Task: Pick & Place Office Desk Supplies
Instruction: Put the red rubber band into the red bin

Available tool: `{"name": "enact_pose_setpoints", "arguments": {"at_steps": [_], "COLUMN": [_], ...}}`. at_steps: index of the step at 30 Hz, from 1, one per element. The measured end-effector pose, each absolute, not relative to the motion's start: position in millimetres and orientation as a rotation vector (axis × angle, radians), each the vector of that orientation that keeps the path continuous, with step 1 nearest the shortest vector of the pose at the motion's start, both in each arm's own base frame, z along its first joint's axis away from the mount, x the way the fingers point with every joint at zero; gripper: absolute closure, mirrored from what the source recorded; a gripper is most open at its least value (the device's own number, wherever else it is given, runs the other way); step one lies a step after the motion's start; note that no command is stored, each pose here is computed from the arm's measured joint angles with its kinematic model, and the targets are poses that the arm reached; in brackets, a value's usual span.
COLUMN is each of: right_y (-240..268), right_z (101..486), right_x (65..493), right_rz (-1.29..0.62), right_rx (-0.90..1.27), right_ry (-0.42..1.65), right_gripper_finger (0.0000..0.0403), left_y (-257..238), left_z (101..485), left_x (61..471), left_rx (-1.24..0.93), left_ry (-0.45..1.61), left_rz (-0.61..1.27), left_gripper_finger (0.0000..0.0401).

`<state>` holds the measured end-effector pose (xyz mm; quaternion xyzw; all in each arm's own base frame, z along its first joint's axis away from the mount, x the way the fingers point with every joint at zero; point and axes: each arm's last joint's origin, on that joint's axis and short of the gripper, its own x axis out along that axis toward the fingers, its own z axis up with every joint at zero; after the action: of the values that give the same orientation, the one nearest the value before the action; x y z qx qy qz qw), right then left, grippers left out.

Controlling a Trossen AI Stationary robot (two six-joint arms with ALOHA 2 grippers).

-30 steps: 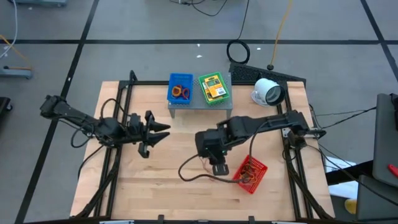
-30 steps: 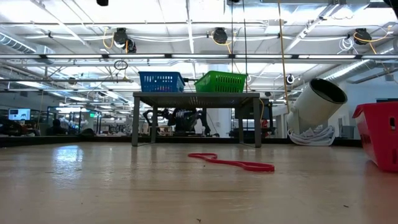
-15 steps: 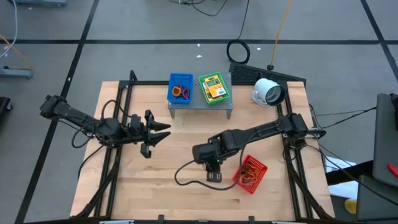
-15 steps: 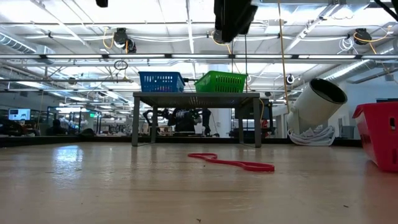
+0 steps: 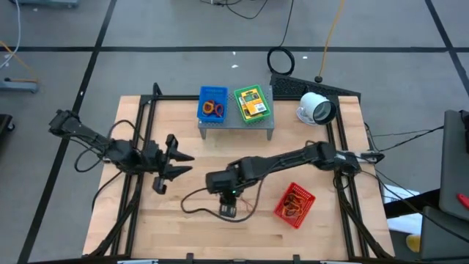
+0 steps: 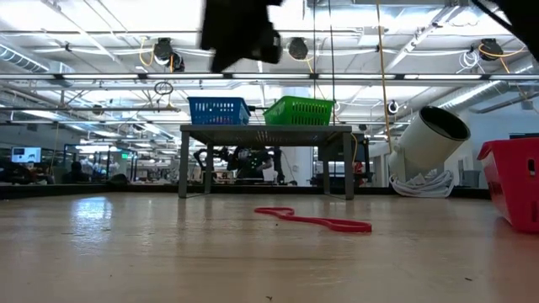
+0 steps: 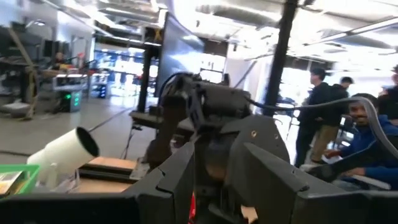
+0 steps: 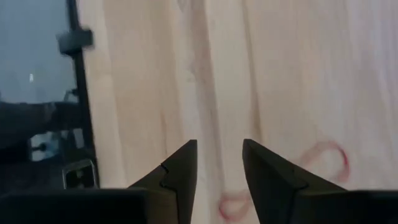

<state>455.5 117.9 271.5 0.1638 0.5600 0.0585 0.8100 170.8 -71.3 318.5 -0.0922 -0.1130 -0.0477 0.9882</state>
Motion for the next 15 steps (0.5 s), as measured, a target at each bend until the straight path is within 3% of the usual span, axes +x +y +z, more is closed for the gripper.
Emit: {"name": "enact_pose_setpoints", "arguments": {"at_steps": [8, 15], "right_y": [114, 94], "right_z": [223, 193], "right_x": [462, 459], "right_rz": [-0.105, -0.300], "right_rx": [0.538, 0.646], "right_ry": [1.422, 1.494], "right_gripper_finger": [0.0290, 0.0272], "left_y": [-71, -70], "left_z": [326, 326], "left_x": [141, 129], "left_rx": [-0.162, -0.161], "left_ry": [-0.217, -0.182], "left_rz": [-0.172, -0.206], "left_gripper_finger": [0.0261, 0.0261]}}
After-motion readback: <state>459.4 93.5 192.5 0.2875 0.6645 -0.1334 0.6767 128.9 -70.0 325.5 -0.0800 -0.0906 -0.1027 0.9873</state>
